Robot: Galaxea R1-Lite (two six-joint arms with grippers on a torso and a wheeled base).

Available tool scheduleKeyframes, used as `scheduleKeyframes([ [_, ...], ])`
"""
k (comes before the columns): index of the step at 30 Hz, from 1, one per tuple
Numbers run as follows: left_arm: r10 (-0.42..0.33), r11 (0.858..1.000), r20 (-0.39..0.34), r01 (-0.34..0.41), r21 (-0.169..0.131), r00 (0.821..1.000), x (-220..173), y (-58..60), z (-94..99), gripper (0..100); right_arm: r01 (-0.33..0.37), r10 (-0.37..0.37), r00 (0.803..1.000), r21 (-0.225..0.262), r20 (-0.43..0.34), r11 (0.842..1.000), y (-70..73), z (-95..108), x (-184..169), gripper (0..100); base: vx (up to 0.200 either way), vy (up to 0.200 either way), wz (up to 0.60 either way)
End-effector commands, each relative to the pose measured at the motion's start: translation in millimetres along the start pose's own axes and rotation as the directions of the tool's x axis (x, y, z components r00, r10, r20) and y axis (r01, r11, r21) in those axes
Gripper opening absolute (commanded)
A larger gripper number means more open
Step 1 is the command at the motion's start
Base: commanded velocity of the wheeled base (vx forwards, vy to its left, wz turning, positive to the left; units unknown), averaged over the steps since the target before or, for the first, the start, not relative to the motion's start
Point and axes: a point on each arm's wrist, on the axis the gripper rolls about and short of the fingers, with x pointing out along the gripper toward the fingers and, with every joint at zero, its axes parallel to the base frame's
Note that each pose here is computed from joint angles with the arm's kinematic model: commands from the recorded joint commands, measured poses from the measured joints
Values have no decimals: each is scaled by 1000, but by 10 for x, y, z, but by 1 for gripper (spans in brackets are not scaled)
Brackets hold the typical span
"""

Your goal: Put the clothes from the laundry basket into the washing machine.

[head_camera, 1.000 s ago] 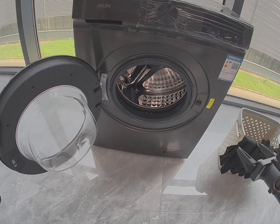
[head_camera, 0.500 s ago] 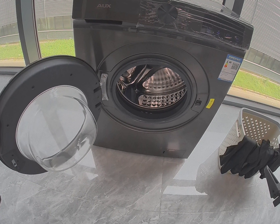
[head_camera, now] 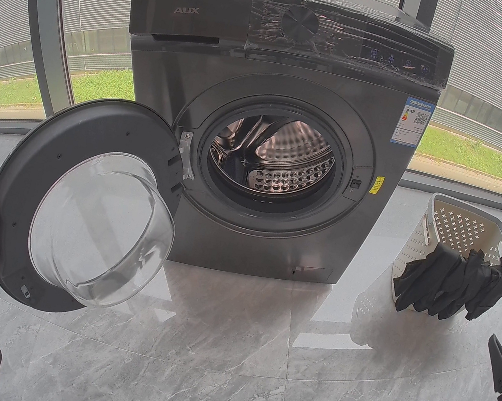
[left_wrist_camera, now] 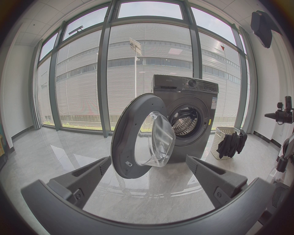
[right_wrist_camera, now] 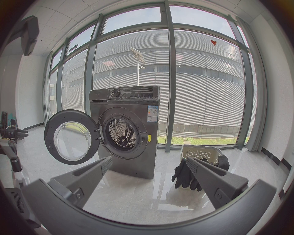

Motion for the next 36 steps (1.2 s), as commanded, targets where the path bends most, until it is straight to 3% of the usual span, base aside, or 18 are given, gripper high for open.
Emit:
scheduleKeyframes([
  [1, 0, 1000, -1, 0, -1, 1000, 0, 1, -53, 100, 39, -38, 996, -10, 78, 999, 48, -134, -432, 100, 0, 0, 0],
  [16, 0, 1000, -1, 0, 1, 1000, 0, 0, -53, 100, 57, -57, 998, -4, 17, 998, 122, -492, -758, 100, 0, 0, 0],
  [18, -2, 1000, -1, 2, 2, 1000, 0, 0, -53, 100, 58, -58, 998, 5, -37, 998, 135, -587, -790, 100, 0, 0, 0],
  [25, -3, 1000, -1, 3, -7, 1000, 0, 0, -53, 100, 81, -81, 996, 15, -41, 997, 130, -590, -790, 100, 0, 0, 0],
  [28, -5, 1000, -1, 5, -6, 1000, 0, 0, -53, 100, 142, -138, 984, 33, -111, 989, 122, -659, -796, 100, 0, 0, 0],
  [30, -3, 1000, -1, 3, -9, 1000, 0, 0, -53, 100, 159, -152, 981, 53, -118, 986, 119, -665, -797, 100, 0, 0, 0],
  [36, -5, 1000, -1, 5, -15, 1000, 0, 0, -53, 100, 137, -131, 985, 48, -114, 989, 122, -662, -796, 100, 0, 0, 0],
])
